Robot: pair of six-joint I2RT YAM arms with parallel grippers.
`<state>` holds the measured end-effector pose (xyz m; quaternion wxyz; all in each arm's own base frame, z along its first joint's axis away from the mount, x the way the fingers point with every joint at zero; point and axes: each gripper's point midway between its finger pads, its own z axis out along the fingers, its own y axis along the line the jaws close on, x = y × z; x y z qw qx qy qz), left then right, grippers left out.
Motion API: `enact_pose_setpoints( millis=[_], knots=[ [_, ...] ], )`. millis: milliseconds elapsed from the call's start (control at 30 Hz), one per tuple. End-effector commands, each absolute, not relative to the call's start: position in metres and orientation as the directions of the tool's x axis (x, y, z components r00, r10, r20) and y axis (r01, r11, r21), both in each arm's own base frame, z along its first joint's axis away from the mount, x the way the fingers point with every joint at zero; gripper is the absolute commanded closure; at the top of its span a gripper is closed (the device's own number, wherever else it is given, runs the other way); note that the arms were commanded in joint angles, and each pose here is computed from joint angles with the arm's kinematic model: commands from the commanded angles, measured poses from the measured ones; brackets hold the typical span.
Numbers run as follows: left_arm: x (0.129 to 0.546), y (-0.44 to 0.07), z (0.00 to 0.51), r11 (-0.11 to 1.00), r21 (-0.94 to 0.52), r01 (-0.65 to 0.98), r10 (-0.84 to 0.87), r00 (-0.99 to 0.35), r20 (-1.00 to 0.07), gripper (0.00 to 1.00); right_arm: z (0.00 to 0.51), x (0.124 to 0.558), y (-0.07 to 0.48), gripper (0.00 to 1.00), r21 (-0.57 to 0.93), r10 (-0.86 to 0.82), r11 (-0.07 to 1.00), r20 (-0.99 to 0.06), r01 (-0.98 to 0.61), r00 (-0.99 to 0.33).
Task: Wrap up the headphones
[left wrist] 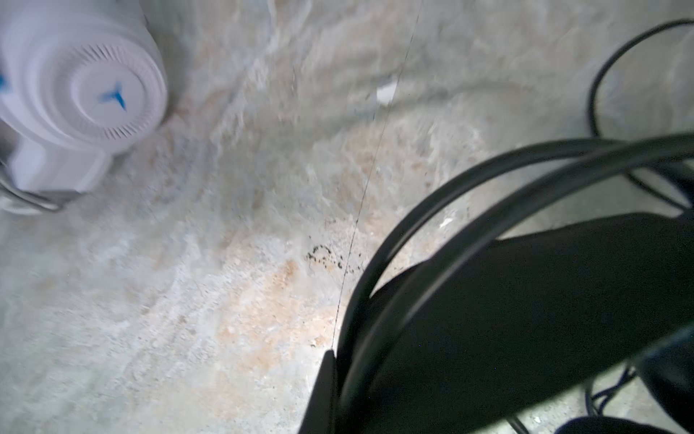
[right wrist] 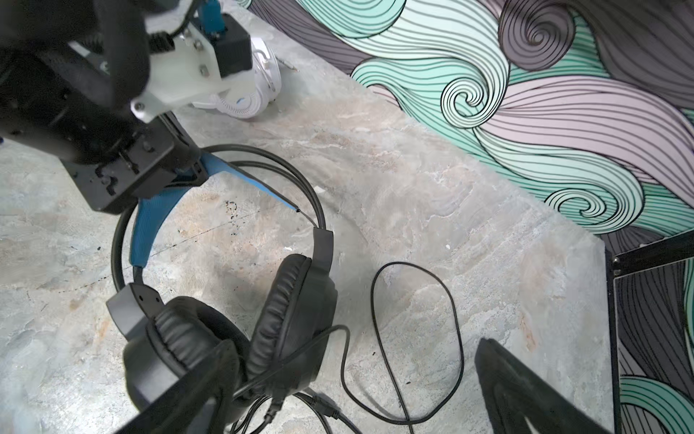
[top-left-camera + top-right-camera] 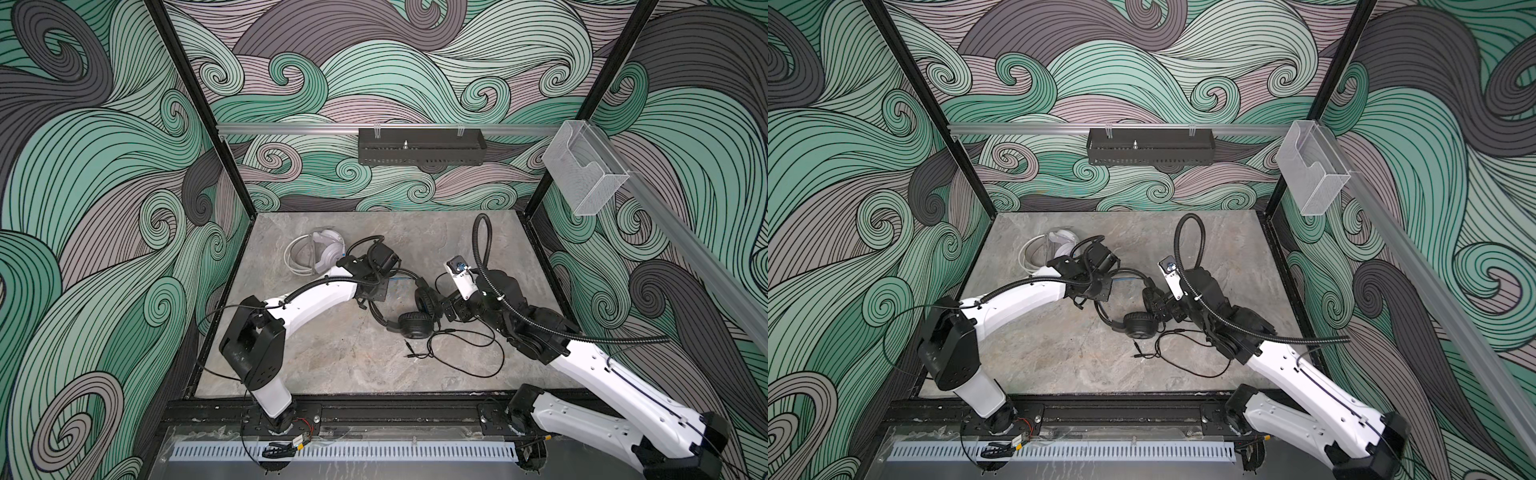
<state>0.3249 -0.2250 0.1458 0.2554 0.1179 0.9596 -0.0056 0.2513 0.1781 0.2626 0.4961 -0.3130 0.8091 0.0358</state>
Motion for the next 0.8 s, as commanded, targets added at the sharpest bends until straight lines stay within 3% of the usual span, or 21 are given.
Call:
enact_pose_setpoints(
  millis=[0, 233, 467, 767],
  knots=[
    [0.33, -0.224, 0.204, 0.93, 0.112, 0.352, 0.347, -0.729, -0.59, 1.0, 0.273, 0.246, 0.179, 0.01, -0.27, -0.478, 0.778, -0.84, -0.568, -0.255],
    [0.329, -0.213, 0.285, 0.866, 0.229, 0.445, 0.455, -0.511, -0.729, 1.0, 0.297, 0.223, 0.203, 0.01, -0.257, -0.489, 0.648, -0.862, -0.717, -0.134],
    [0.319, -0.193, 0.348, 0.837, 0.306, 0.453, 0.498, -0.398, -0.771, 1.0, 0.331, 0.208, 0.211, 0.01, -0.274, -0.461, 0.579, -0.887, -0.768, -0.031],
    [0.318, -0.186, 0.388, 0.822, 0.354, 0.446, 0.512, -0.309, -0.801, 1.0, 0.342, 0.191, 0.229, 0.01, -0.145, -0.357, 0.503, -0.933, -0.852, -0.052]
  ],
)
